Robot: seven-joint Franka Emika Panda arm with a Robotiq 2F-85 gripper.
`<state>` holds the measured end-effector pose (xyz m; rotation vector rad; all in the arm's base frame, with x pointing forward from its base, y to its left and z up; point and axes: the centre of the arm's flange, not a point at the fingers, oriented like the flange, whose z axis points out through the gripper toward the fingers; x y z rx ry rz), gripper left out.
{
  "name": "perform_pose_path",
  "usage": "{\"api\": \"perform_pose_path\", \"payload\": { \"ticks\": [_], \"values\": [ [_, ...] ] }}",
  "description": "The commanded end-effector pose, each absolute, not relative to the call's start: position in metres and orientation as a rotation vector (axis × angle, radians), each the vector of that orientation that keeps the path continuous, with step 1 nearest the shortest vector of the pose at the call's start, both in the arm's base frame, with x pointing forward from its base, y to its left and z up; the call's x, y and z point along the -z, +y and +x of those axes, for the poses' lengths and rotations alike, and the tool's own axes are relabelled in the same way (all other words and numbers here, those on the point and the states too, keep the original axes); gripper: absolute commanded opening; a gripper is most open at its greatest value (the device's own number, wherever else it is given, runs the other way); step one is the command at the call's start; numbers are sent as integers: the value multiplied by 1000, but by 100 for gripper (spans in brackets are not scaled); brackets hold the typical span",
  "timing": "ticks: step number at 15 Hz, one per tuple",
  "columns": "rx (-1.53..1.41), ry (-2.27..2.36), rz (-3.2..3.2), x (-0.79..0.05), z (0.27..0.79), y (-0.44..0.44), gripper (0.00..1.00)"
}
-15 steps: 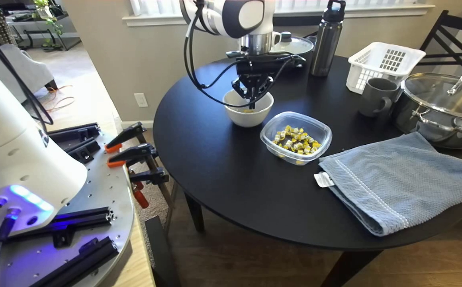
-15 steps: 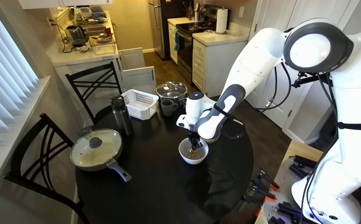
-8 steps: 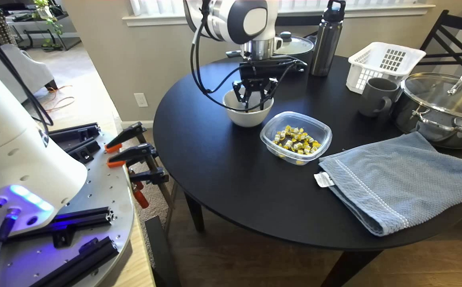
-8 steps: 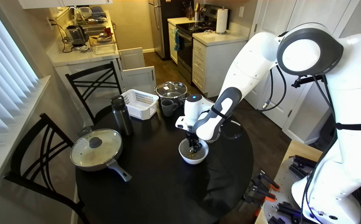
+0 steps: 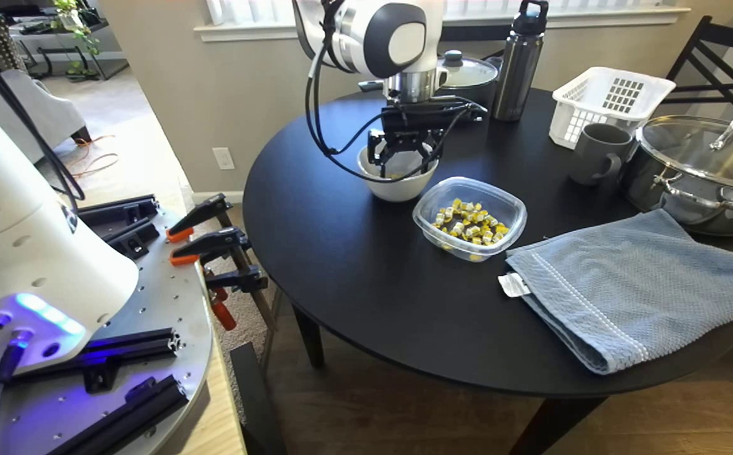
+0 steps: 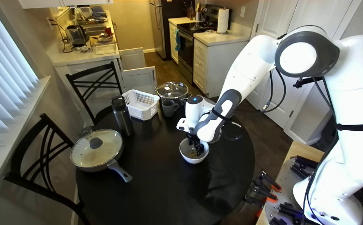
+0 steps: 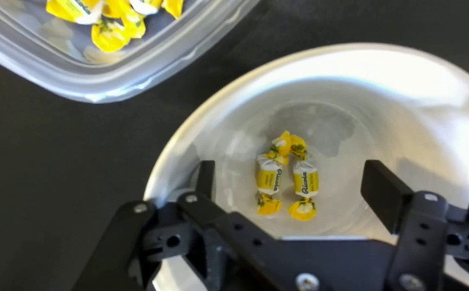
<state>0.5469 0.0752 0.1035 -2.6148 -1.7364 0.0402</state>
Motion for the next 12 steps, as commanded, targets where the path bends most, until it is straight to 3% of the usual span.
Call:
{"api": "perform_pose_path", "payload": {
  "ticks": [1,3,4,10,12],
  "values": [
    [-56,-1749,-2634,-94,551,75,89],
    [-53,-1762,-2635,-95,553,75,87],
    [-51,-1768,-2635,-95,554,75,65],
    [-63,-1786,-2644,-92,556,72,32],
    [-73,-1776,-2644,-89,555,70,16]
  ]
}}
